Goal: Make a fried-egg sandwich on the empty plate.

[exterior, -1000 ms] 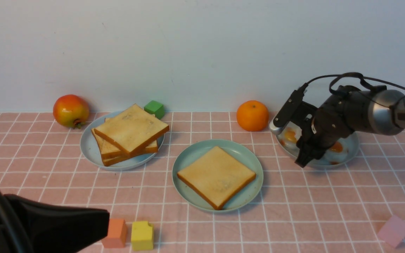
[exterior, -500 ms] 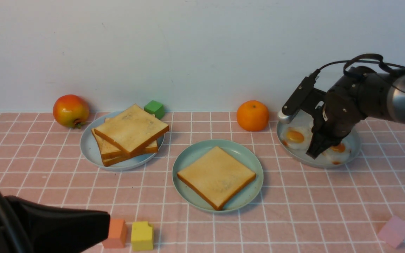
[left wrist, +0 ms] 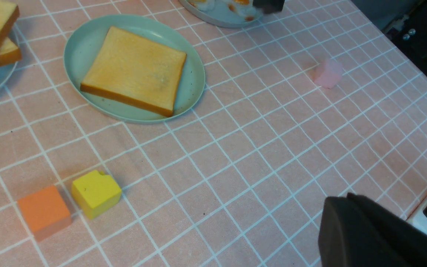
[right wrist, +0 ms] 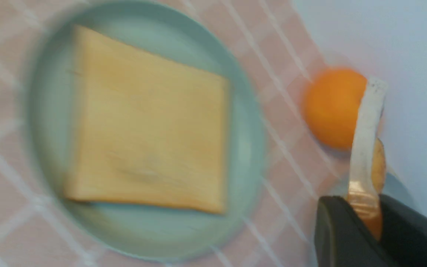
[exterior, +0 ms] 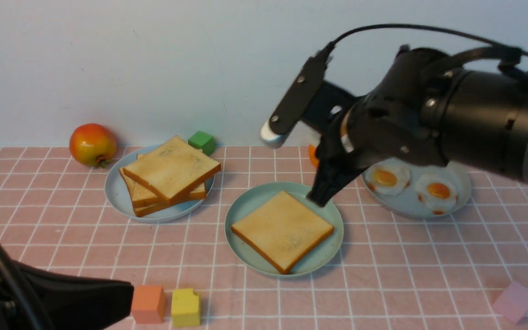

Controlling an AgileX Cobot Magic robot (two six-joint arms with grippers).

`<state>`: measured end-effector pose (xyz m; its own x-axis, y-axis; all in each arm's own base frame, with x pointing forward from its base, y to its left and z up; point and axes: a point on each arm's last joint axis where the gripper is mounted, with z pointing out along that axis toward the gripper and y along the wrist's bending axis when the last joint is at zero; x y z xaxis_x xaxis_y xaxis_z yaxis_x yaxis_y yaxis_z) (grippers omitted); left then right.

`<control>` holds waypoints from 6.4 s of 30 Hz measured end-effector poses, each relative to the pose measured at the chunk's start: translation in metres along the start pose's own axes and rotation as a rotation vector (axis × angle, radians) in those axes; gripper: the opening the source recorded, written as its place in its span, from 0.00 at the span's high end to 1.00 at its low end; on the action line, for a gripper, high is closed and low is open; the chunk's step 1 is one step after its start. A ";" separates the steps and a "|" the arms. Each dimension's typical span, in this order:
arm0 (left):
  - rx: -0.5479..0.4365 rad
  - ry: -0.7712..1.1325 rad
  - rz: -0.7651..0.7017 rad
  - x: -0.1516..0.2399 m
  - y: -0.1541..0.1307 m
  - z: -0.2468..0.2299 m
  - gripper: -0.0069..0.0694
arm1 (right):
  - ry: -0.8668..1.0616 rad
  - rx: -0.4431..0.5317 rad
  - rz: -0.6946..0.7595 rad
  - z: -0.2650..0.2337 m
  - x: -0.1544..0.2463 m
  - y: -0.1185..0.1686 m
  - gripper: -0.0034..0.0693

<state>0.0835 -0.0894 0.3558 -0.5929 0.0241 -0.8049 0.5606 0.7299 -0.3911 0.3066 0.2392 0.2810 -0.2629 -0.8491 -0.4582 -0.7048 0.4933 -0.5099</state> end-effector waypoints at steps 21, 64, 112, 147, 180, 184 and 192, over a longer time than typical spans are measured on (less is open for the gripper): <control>-0.001 0.006 0.000 0.001 0.000 0.000 0.89 | 0.076 -0.052 -0.102 0.087 0.015 0.067 0.78; -0.322 0.438 -0.094 -0.102 0.134 0.199 0.89 | -0.058 -0.243 0.546 -0.251 0.130 0.022 0.95; -0.544 0.398 0.223 -0.130 0.185 0.284 0.81 | -0.122 -0.269 0.574 -0.261 0.142 0.025 0.91; -0.290 0.545 0.483 -0.046 0.046 0.367 0.80 | -0.258 -0.277 0.650 -0.306 0.188 0.022 0.89; -0.008 -0.031 0.197 -0.082 -0.028 0.065 0.89 | -0.272 -0.299 0.658 -0.309 0.190 0.023 0.85; 0.041 -0.224 0.173 -0.018 -0.004 0.013 0.89 | -0.279 -0.300 0.660 -0.310 0.192 0.023 0.85; 0.106 -0.439 0.111 0.049 0.023 -0.016 0.89 | -0.279 -0.303 0.661 -0.311 0.192 0.024 0.84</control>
<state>0.0579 -0.0601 0.3148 -0.2380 -0.2101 -0.9483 0.6765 0.6647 -0.3171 0.0350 0.0295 0.4074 -0.5436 -0.2983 -0.7845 -0.6197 0.7730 0.1355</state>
